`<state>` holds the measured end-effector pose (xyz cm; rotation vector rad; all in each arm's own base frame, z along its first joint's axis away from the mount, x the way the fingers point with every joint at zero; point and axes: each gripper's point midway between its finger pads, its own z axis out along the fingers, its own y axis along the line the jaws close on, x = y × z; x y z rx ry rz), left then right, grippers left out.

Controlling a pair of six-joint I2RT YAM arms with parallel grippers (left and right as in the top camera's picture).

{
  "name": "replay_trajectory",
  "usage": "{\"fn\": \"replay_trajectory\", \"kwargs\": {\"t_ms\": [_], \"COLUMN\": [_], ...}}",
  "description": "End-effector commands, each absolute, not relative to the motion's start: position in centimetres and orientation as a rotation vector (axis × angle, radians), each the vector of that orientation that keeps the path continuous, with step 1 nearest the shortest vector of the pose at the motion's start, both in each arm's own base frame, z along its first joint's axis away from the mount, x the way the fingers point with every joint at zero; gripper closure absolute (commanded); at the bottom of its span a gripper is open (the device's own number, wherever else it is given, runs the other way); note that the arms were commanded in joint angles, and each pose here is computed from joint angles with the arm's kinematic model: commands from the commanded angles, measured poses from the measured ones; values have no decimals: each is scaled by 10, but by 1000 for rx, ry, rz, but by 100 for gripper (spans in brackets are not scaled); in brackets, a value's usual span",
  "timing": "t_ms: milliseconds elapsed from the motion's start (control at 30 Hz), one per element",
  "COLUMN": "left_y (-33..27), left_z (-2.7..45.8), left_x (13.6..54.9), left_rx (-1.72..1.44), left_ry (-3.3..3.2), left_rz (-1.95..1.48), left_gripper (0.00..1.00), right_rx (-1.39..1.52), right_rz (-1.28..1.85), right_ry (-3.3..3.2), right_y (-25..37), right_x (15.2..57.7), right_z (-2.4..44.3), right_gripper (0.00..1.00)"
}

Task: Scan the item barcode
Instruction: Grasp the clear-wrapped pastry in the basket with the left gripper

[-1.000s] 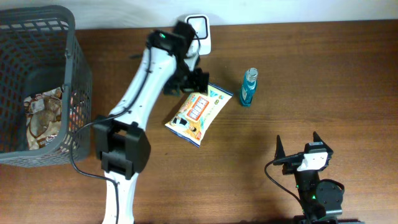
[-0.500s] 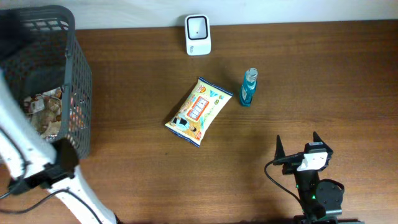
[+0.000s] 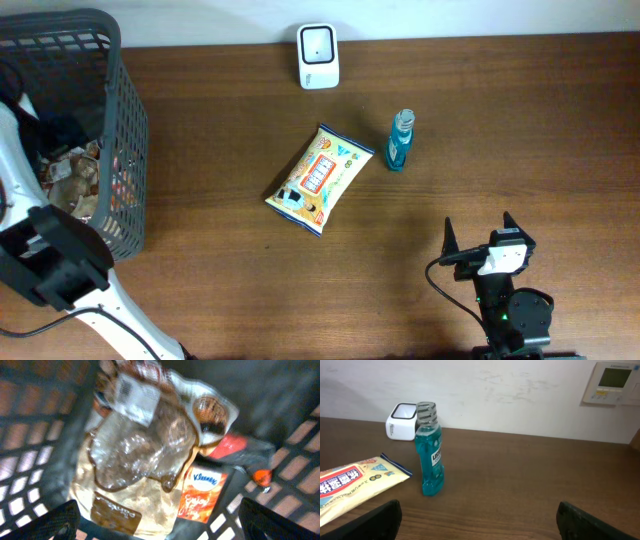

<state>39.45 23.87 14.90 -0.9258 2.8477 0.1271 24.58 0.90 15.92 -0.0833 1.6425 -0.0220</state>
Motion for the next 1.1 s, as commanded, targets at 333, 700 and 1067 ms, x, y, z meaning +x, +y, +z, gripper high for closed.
{"fn": "replay_trajectory", "kwargs": {"t_ms": [333, 700, 1067], "left_y": [240, 235, 139], "left_z": [50, 101, 402], "left_x": [356, 381, 400], "left_rx": [-923, -903, -466], "left_ry": [3031, 2934, 2276], "left_rz": [292, 161, -218], "left_gripper": [30, 100, 100], "right_rx": [-78, -78, -78], "right_rz": [-37, -37, -37], "right_ry": [1648, 1648, 1648], "right_y": [6, 6, 6], "right_x": [246, 246, 246], "right_z": [156, 156, 156], "right_gripper": [2, 1, 2]}}
